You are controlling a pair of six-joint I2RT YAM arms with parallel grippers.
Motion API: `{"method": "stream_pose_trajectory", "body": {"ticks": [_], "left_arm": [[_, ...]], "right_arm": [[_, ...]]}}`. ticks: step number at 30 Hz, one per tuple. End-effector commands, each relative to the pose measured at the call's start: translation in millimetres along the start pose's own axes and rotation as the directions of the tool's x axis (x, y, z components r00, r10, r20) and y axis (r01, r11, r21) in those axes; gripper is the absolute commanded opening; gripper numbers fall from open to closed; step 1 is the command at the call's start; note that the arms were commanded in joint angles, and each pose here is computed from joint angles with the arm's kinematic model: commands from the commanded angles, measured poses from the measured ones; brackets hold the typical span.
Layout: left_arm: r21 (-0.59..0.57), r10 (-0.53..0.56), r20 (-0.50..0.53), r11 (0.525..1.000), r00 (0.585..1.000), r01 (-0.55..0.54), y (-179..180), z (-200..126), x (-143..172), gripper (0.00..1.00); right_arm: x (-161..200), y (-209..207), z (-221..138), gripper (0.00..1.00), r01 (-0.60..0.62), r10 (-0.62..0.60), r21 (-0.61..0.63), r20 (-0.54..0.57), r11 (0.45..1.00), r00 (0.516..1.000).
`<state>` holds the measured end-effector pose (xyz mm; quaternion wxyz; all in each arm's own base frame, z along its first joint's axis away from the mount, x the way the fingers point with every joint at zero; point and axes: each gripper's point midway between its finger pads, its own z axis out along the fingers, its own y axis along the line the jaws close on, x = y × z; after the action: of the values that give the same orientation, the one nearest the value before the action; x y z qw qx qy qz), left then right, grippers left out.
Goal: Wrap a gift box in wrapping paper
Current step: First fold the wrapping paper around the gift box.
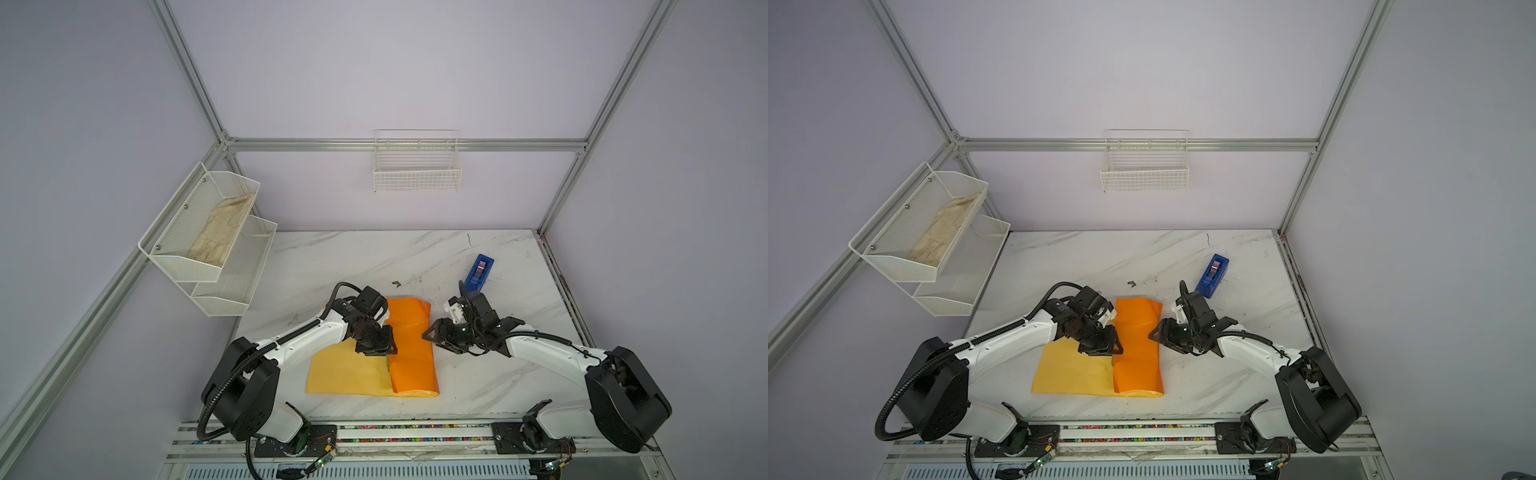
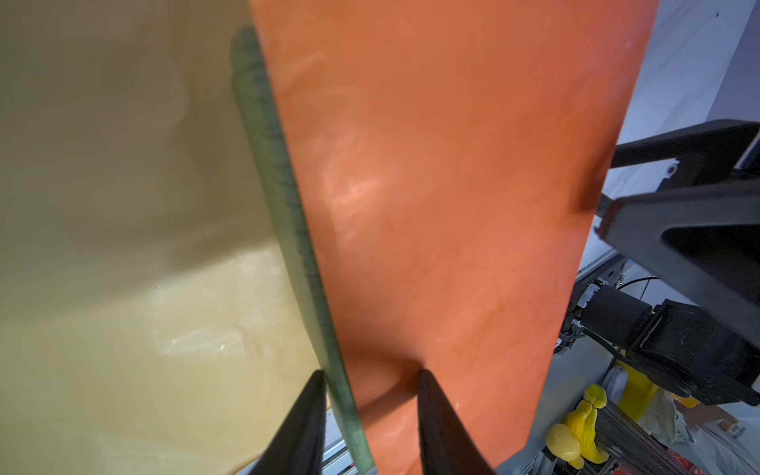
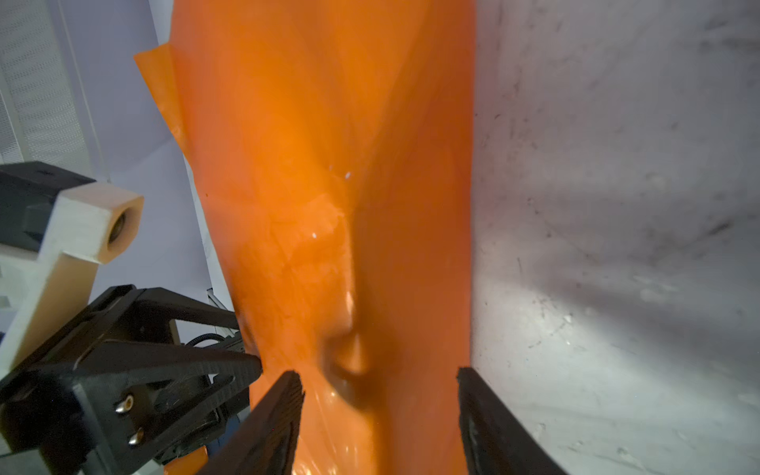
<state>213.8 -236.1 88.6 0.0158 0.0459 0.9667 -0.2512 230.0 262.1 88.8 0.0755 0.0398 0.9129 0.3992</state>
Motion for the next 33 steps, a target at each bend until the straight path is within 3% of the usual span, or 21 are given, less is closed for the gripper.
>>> {"method": "stream_pose_trajectory", "body": {"ticks": [1,5,10,15,21,29,33], "left_arm": [[-0.101,-0.05,-0.014,0.994,0.999,0.049,32.0,2.5,13.3,0.33],[-0.09,-0.054,-0.003,0.994,0.999,0.054,31.1,-3.2,12.5,0.34],[-0.077,-0.059,0.01,0.995,0.998,0.059,29.4,-7.7,8.2,0.5],[-0.021,-0.051,0.034,0.998,0.998,0.051,19.2,-12.2,-1.4,0.56],[0.111,-0.052,0.016,0.993,0.999,0.05,-0.2,-7.0,-2.6,0.55],[-0.067,-0.067,-0.027,0.996,0.997,0.065,37.4,5.1,9.2,0.44],[-0.091,-0.054,-0.027,0.995,0.998,0.051,41.1,5.9,7.6,0.36]], "right_arm": [[6.6,11.8,9.3,0.62,0.015,-0.017,-0.04,-0.03,0.999,0.999],[9.4,15.7,16.1,0.59,0.024,-0.026,-0.029,-0.039,0.999,0.999],[9.3,11.8,20.8,0.55,0.03,-0.03,0.012,-0.038,0.999,0.999],[10.1,11.6,22.2,0.56,0.031,-0.03,0.023,-0.036,0.999,0.999],[8.1,19.2,22.1,0.57,0.039,-0.039,0.024,-0.023,0.999,0.999],[9.8,21.7,21.0,0.58,0.04,-0.039,0.04,-0.012,0.998,0.999],[2.9,23.6,12.0,0.63,0.06,-0.061,0.083,0.018,0.995,0.998]]}}
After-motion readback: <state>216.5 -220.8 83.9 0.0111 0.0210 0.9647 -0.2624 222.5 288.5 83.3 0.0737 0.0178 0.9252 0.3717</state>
